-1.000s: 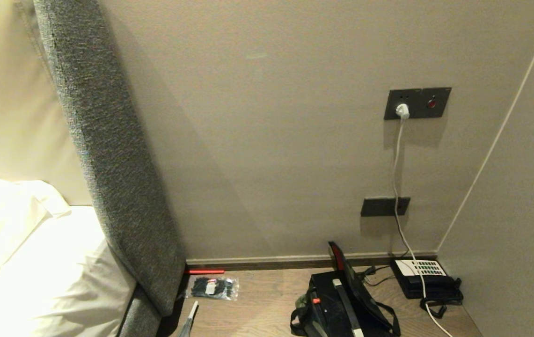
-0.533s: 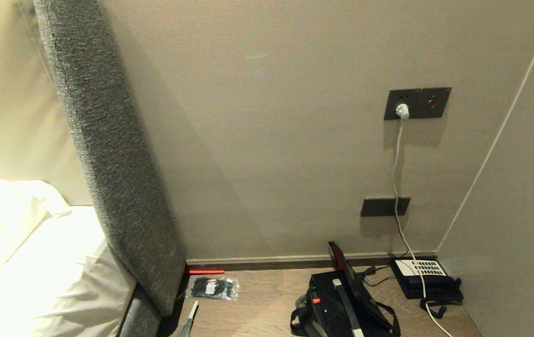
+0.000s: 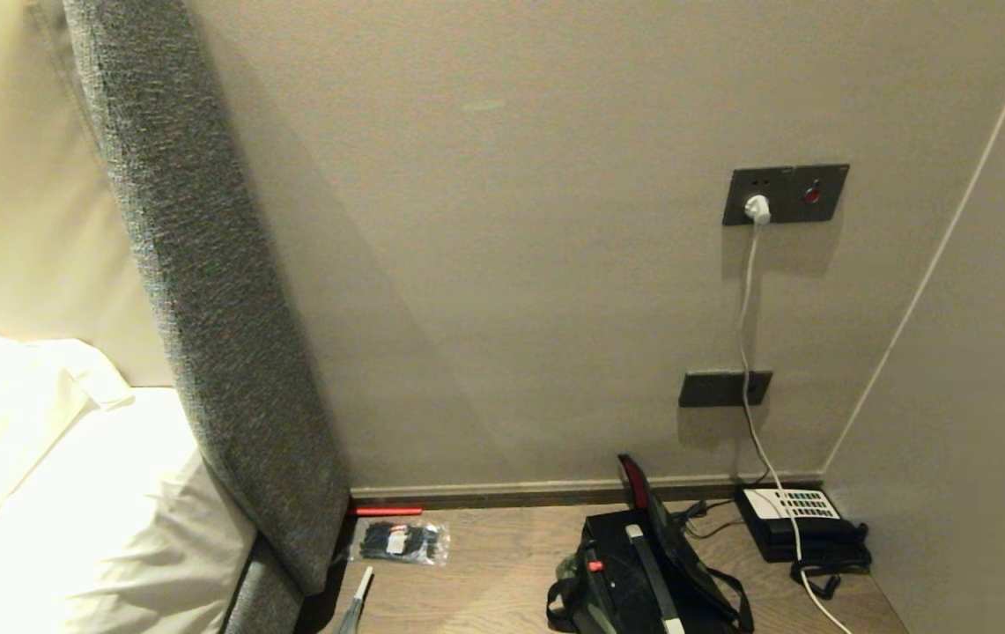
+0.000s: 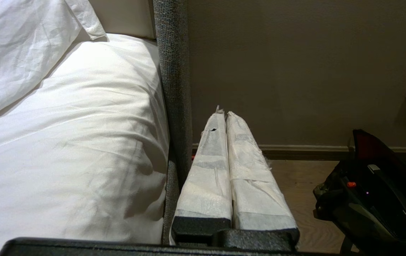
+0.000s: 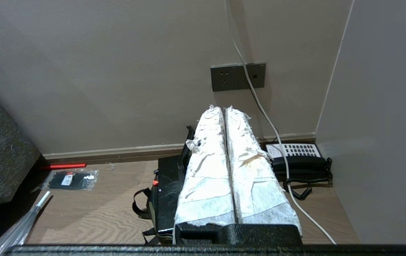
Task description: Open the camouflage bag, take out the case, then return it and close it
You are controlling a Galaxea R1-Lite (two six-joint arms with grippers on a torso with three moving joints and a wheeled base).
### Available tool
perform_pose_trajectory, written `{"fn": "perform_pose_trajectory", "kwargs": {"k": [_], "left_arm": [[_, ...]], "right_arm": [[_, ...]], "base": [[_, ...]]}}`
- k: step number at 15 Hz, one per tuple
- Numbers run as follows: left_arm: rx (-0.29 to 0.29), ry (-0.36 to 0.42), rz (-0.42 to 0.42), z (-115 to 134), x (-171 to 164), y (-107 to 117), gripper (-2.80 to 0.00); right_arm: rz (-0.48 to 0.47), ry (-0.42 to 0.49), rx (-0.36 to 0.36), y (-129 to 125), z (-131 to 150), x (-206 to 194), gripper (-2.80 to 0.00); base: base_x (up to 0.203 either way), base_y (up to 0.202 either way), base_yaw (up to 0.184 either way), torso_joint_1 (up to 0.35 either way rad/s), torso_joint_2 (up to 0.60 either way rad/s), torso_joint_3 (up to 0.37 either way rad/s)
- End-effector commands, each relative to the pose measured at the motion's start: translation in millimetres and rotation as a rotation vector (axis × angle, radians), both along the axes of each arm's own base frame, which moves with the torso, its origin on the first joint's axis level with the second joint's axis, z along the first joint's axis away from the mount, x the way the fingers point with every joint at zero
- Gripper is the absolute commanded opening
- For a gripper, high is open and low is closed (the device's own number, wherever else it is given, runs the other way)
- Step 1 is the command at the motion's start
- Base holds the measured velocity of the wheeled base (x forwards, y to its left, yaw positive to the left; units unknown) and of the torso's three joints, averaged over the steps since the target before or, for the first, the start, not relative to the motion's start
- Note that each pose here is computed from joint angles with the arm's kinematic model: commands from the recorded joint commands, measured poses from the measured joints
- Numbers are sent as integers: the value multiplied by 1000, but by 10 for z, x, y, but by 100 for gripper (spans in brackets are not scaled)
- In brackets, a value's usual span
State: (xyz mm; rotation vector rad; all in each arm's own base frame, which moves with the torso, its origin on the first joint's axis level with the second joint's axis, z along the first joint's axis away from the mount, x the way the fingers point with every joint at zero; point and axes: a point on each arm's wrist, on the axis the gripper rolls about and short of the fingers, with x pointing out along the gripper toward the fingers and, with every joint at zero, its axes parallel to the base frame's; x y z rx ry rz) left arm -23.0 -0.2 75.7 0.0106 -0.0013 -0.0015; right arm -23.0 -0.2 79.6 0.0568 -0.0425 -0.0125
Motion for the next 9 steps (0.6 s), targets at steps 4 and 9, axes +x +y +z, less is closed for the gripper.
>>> {"fn": "perform_pose_trajectory", "kwargs": {"k": [4, 9], "left_arm": [[0, 1, 0, 0, 1, 0, -280], [0, 1, 0, 0, 1, 0, -280]], "right_arm": [[-2, 14, 0, 0, -45, 11, -280], [-1, 10, 5, 0, -38, 10, -280]], "base": [[0, 0, 0, 0, 0, 0], [0, 0, 0, 0, 0, 0]]}}
